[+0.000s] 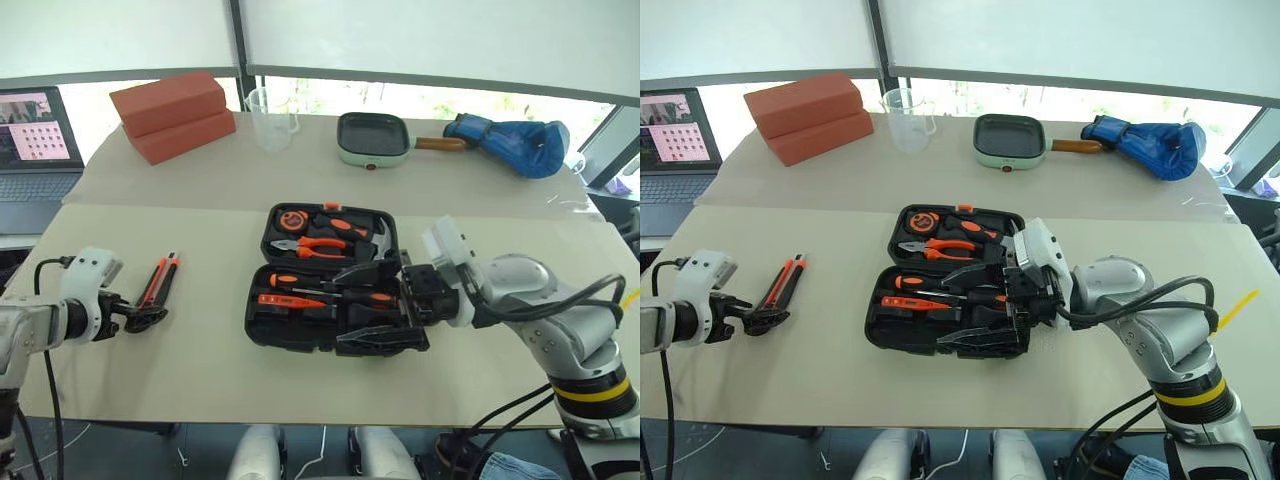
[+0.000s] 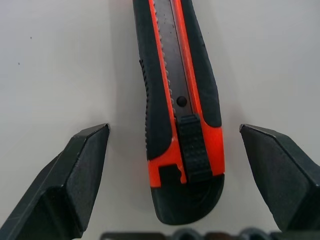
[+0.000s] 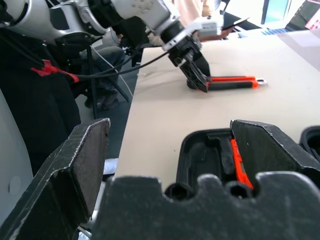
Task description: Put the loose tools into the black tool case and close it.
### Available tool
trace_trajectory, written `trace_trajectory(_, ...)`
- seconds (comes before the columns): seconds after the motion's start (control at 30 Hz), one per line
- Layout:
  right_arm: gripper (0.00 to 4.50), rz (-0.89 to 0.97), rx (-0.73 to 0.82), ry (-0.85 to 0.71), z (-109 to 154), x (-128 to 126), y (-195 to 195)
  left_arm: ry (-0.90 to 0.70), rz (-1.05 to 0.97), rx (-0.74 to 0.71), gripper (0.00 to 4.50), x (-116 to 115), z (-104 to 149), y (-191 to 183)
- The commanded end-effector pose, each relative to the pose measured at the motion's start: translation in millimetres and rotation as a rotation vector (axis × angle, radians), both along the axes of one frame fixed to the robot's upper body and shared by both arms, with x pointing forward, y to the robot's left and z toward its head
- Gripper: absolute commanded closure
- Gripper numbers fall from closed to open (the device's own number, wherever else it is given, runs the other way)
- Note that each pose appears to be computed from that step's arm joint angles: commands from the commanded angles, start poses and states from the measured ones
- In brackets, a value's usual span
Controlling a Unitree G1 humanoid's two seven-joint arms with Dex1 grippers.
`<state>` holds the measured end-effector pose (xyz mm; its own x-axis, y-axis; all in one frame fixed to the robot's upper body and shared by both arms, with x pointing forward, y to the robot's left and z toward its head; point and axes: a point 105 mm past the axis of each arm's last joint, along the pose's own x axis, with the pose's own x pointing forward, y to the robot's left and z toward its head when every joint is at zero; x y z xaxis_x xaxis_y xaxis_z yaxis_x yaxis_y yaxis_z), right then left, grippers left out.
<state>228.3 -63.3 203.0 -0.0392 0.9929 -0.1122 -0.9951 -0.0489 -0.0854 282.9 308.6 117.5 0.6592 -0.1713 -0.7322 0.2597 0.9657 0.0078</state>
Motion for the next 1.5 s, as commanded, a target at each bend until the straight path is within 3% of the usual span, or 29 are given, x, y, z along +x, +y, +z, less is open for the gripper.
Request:
trace_trajectory(0.03, 0.0, 0.0, 0.014, -0.044, 6, -4, 0, 0.066, -0.015, 0.01, 0.02, 4, -16, -7)
trace_trajectory(0.17, 0.0, -0.024, 0.006, -0.037, 7, -2, -4, 0.07, -0.07, -0.022, 0.02, 11, -20, -23)
trace_trajectory(0.3, 0.0, -0.047, 0.003, -0.032, 9, -3, -8, 0.13, -0.07, -0.004, 0.94, 5, -28, -25)
trace_trajectory(0.33, 0.0, -0.05, -0.001, -0.031, 8, -4, -9, 0.133, -0.072, 0.005, 1.46, 5, -30, -23)
trace_trajectory(0.37, 0.0, -0.054, -0.004, -0.03, 8, -5, -9, 0.136, -0.071, 0.012, 1.58, 5, -32, -22)
trace_trajectory(0.47, 0.0, -0.065, -0.012, -0.03, 7, -6, -11, 0.133, -0.067, 0.011, 2.69, 7, -33, -19)
trace_trajectory(0.63, 0.0, -0.081, -0.035, -0.034, 8, -10, -18, -0.037, -0.185, 0.031, 2.74, 25, 1, -19)
trace_trajectory(0.8, 0.0, -0.117, -0.058, -0.031, 7, -13, -24, -0.251, -0.62, 0.019, 2.75, 39, 62, -80)
trace_trajectory(0.97, 0.0, -0.156, -0.074, -0.017, 5, -17, -29, -0.266, -0.978, 0.026, 2.75, 31, 81, -135)
trace_trajectory(1.13, 0.0, -0.235, -0.106, 0.019, -3, -30, -41, -0.166, -1.436, 0.108, 2.75, 2, 58, -200)
trace_trajectory(1.37, 0.0, -0.303, -0.104, 0.04, -4, -39, -44, 0.037, -1.58, 0.114, 2.75, -20, 29, -223)
trace_trajectory(1.5, 0.0, -0.33, -0.1, 0.043, -5, -42, -43, 0.098, -1.538, 0.212, 2.75, -11, 11, -219)
